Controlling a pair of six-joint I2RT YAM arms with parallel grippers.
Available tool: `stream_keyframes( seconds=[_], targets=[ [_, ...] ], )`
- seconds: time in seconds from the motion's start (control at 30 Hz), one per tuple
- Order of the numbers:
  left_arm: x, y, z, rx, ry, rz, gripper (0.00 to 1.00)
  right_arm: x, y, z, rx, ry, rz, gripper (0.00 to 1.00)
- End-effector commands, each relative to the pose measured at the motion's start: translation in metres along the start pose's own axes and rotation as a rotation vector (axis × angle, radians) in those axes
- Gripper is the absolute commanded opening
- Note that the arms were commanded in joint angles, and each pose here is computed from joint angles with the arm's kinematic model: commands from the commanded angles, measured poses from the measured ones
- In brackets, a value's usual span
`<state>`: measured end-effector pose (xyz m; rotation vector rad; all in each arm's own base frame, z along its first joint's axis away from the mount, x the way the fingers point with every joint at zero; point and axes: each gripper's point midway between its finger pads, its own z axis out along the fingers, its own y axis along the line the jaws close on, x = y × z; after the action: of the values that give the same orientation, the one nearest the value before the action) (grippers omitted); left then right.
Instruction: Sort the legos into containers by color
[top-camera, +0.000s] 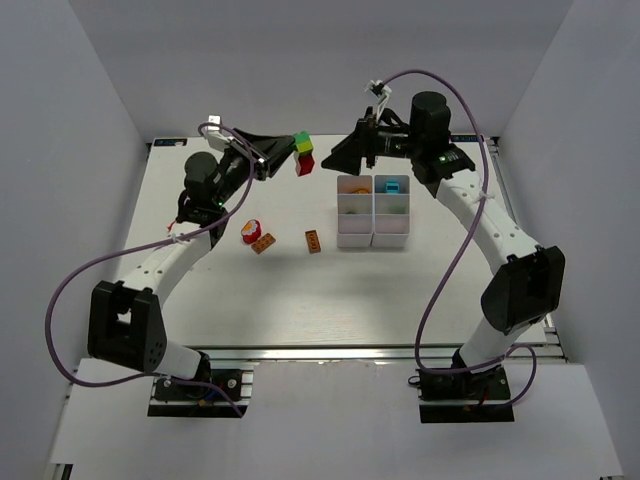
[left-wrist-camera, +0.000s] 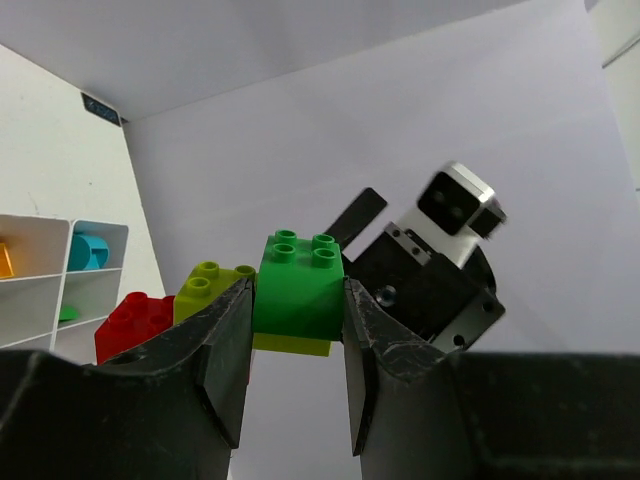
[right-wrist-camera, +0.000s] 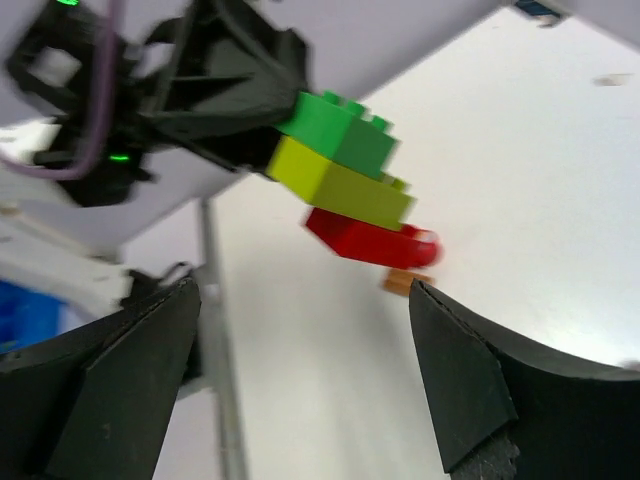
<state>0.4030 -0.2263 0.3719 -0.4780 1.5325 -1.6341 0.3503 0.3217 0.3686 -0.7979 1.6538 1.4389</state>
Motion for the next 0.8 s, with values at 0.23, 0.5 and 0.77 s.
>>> stream_keyframes(
  seconds=[0.23,0.5,0.77],
  targets=[
    [-0.023,-0.004,-0.018,-0.154,-0.142,-0.054,0.0,0.038,-0.044,0.009,0.447,0.116,-0.274,0.89],
    [-0.038,0.009,-0.021,-0.29,-0.219,-0.036,0.0,0.032,-0.02,0.026,0.491,0.04,-0.307,0.89],
    [-0.034,0.02,-0.022,-0.333,-0.222,-0.043,0.0,0.018,-0.019,0.042,0.543,-0.024,-0.251,0.89]
  ],
)
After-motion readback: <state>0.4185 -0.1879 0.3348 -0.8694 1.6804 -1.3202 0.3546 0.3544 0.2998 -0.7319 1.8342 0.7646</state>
